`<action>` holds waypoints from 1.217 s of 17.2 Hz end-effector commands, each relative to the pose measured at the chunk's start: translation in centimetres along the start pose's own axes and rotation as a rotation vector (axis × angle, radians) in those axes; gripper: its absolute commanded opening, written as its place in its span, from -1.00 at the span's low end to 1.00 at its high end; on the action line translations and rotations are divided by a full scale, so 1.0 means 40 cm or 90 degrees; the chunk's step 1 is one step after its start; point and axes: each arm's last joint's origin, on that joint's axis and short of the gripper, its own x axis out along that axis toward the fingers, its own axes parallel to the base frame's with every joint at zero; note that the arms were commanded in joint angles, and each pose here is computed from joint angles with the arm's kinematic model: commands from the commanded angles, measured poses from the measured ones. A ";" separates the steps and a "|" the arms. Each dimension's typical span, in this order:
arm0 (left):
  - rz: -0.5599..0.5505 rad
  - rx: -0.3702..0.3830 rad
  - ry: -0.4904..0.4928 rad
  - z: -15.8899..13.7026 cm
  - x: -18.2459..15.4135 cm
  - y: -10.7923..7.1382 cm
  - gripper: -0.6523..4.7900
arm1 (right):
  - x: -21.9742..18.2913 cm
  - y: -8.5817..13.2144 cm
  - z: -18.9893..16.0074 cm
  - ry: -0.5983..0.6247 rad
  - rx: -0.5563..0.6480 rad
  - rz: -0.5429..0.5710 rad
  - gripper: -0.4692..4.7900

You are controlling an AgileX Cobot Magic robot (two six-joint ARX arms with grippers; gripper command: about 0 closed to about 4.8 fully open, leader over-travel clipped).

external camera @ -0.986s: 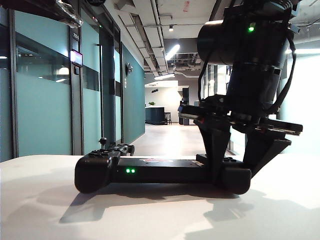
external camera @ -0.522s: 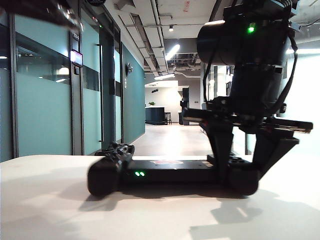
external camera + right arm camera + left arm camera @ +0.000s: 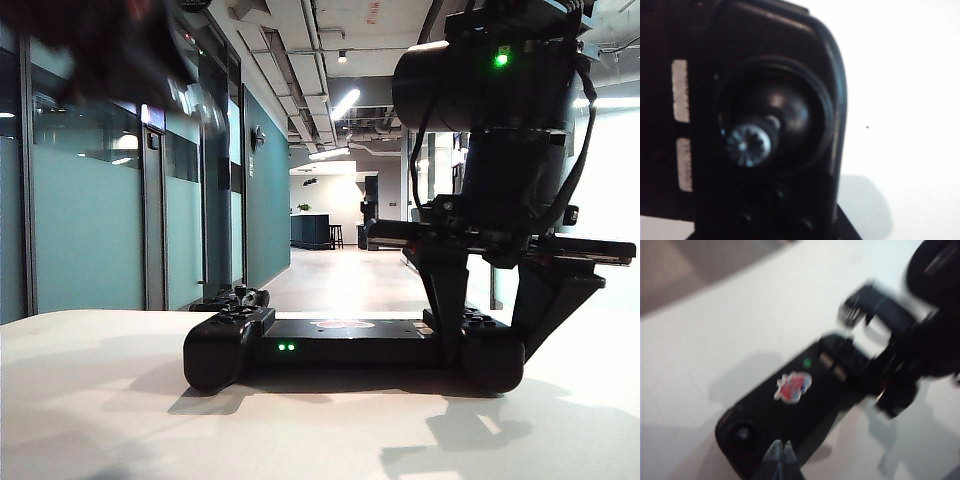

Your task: Push the left joystick on the remote control sitting on the white table forward to make the robot dog walk in a straight line until it approaches the door.

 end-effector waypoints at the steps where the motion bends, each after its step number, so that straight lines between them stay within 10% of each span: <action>1: -0.035 0.012 0.025 -0.009 0.056 0.023 -0.78 | -0.004 0.000 -0.002 0.006 0.008 0.002 0.03; 21: -0.096 0.018 0.113 -0.102 0.239 0.115 -0.78 | -0.004 0.000 -0.002 0.007 0.016 0.001 -0.03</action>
